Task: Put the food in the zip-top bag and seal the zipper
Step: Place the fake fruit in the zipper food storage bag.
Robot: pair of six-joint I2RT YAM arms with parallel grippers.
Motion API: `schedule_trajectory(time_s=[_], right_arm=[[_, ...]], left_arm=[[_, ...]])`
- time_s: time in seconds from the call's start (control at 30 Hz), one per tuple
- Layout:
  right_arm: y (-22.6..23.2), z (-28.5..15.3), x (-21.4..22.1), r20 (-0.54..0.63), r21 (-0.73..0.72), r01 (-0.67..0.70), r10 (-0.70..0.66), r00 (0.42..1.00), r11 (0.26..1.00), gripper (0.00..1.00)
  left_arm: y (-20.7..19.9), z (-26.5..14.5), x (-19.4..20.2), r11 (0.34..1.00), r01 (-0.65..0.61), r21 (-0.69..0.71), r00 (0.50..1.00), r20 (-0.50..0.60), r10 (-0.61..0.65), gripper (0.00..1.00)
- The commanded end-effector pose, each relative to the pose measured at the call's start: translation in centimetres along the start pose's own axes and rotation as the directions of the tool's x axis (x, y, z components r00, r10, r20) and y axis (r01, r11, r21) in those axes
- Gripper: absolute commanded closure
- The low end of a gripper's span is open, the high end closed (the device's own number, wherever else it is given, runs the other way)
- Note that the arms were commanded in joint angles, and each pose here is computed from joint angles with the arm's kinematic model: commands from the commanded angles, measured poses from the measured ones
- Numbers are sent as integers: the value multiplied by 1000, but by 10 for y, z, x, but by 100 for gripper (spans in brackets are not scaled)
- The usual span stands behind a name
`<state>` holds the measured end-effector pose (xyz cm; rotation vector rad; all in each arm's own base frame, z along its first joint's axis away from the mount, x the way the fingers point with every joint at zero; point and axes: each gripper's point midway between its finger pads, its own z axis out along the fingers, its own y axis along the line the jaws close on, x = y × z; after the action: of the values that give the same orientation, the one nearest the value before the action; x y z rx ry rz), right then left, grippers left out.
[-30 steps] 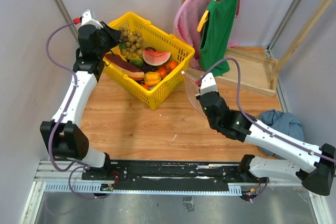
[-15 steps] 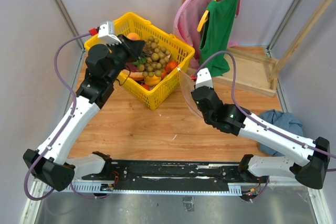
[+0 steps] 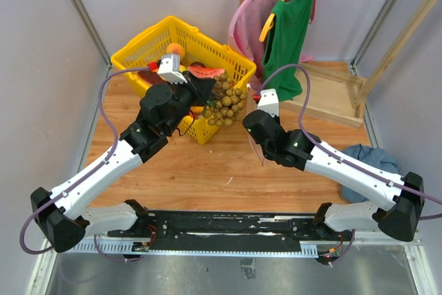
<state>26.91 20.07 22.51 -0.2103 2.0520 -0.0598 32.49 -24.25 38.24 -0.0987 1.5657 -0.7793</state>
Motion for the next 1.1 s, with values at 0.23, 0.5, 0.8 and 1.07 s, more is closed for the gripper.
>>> schedule_trajectory(time_s=[0.23, 0.5, 0.8, 1.07], right_arm=[[0, 6, 1, -13, 34, -106, 107, 994, 994, 99], [9, 8, 2, 5, -28, -152, 152, 988, 988, 99], [13, 5, -2, 49, -104, -179, 184, 982, 978, 99], [20, 0, -8, 96, -193, -183, 204, 974, 964, 99]], left_arm=[[-31, -21, -5, 994, 47, 98, 999, -19, -45, 100], [-36, -28, 35, 987, 86, 135, 985, -161, -64, 100], [-23, -20, 67, 998, 9, 57, 963, -269, 7, 100], [-9, -17, 77, 997, -77, -15, 947, -313, 68, 100]])
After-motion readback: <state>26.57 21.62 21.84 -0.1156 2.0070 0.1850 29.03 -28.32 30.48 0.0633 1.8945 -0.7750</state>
